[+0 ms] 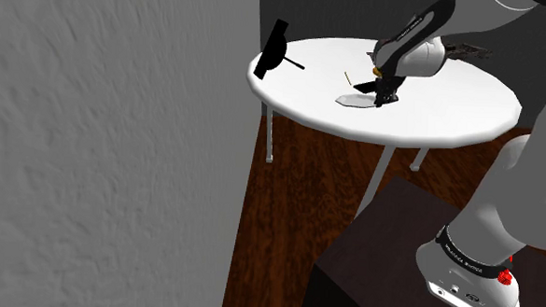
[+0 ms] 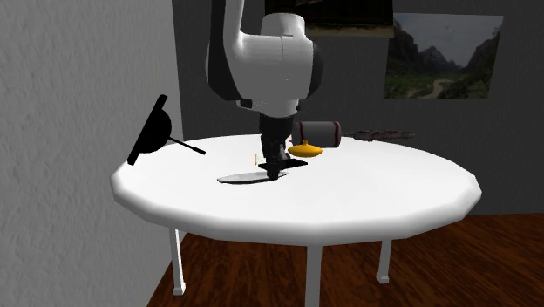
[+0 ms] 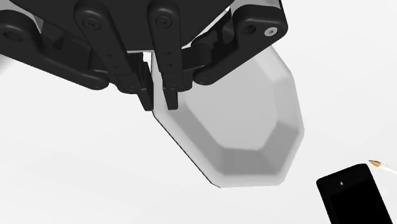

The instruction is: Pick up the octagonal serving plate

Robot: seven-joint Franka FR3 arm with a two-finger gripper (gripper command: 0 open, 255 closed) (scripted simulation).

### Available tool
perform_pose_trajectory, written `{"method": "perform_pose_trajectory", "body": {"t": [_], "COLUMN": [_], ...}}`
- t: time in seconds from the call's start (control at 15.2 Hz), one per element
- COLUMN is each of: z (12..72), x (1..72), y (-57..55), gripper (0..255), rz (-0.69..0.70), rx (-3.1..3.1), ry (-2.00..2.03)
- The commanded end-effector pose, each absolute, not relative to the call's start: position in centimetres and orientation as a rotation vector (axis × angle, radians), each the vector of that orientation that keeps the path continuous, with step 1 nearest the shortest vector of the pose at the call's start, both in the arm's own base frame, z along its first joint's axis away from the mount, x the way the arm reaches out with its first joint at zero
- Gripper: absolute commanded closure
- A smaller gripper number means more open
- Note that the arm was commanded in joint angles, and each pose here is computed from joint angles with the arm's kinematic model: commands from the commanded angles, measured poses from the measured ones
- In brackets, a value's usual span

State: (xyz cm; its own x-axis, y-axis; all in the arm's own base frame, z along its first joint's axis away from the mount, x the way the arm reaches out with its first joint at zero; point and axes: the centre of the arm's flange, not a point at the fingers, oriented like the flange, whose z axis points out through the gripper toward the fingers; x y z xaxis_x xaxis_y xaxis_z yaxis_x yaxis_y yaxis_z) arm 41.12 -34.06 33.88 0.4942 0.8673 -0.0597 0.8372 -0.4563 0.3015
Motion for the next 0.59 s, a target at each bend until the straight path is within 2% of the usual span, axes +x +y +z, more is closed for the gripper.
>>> {"method": "perform_pose_trajectory", "body": {"t": [0.0, 0.53], "z": [34.9, 38.2], "x": [41.2, 41.2], "y": [-33.9, -33.9], "gripper": [255, 255], "rz": [0.145, 0.145], "rx": [2.452, 2.452], "ry": [1.441, 1.441]}}
